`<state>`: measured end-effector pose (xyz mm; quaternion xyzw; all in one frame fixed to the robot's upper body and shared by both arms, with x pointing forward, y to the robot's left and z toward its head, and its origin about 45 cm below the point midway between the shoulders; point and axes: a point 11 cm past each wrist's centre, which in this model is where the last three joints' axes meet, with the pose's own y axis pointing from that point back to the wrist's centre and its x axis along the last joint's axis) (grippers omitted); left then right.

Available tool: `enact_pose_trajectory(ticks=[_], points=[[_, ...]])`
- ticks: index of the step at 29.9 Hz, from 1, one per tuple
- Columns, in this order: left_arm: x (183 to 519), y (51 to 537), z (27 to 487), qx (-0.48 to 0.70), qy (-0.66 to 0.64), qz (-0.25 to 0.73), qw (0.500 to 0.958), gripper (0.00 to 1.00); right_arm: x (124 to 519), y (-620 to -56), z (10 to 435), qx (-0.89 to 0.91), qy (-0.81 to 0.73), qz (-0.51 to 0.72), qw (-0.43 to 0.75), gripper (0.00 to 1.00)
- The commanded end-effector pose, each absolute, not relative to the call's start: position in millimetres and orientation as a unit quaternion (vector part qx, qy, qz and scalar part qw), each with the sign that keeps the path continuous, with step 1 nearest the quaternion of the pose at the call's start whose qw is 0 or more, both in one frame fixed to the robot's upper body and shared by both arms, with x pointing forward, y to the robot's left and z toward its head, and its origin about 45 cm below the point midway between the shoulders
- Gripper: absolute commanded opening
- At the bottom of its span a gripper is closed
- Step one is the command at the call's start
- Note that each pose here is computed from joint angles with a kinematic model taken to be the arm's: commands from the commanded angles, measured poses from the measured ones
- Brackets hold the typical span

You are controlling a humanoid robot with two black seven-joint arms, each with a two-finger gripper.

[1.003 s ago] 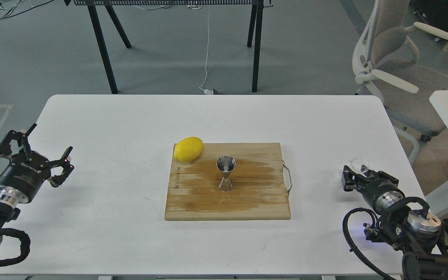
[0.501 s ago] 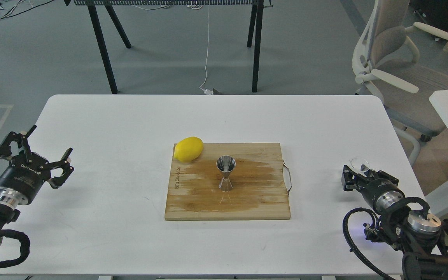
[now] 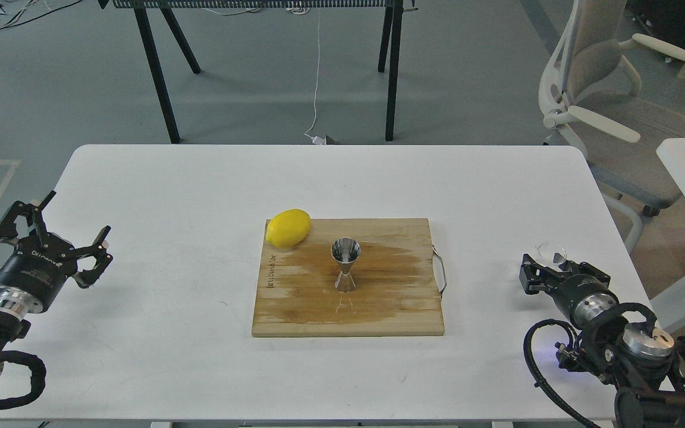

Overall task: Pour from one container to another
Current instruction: 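Open the right gripper and retract it from the glass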

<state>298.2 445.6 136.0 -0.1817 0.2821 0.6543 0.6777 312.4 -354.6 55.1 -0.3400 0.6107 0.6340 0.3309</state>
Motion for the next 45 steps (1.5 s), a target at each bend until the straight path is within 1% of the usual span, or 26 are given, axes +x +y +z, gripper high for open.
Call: enact_pose_trajectory(ticks=[1, 8, 14, 21, 23, 25, 30, 32, 36, 39, 45], points=[[298, 446, 136, -0.182, 0.282, 0.654, 0.678, 0.99, 312, -354, 55, -0.34, 0.611, 0.634, 0.33, 0.98], [298, 445, 136, -0.181, 0.282, 0.654, 0.678, 0.99, 312, -354, 56, -0.342, 0.609, 0.634, 0.331, 0.98], [297, 446, 135, -0.181, 0.283, 0.654, 0.678, 0.99, 315, -352, 71, -0.36, 0.6, 0.629, 0.339, 0.98], [296, 450, 133, -0.177, 0.281, 0.66, 0.674, 0.99, 314, -387, 100, -0.393, 0.619, 0.594, 0.332, 0.99], [295, 453, 130, -0.175, 0.281, 0.665, 0.67, 0.99, 311, -401, 113, -0.413, 0.624, 0.576, 0.327, 0.99], [295, 449, 124, -0.176, 0.285, 0.666, 0.667, 0.99, 310, -415, 136, -0.46, 0.623, 0.549, 0.314, 0.99], [295, 452, 120, -0.175, 0.284, 0.671, 0.662, 0.99, 315, -422, 194, -0.635, 0.543, 0.45, 0.316, 0.99], [296, 451, 121, -0.176, 0.284, 0.671, 0.662, 0.99, 314, -426, 206, -0.688, 0.512, 0.411, 0.31, 0.99], [297, 449, 121, -0.177, 0.284, 0.668, 0.664, 0.99, 322, -437, 202, -0.681, 0.529, 0.408, 0.3, 0.99], [298, 448, 123, -0.179, 0.283, 0.667, 0.666, 0.99, 320, -439, 192, -0.67, 0.535, 0.416, 0.303, 0.99], [299, 454, 128, -0.182, 0.277, 0.671, 0.663, 0.99, 320, -422, 174, -0.658, 0.527, 0.436, 0.315, 0.99]])
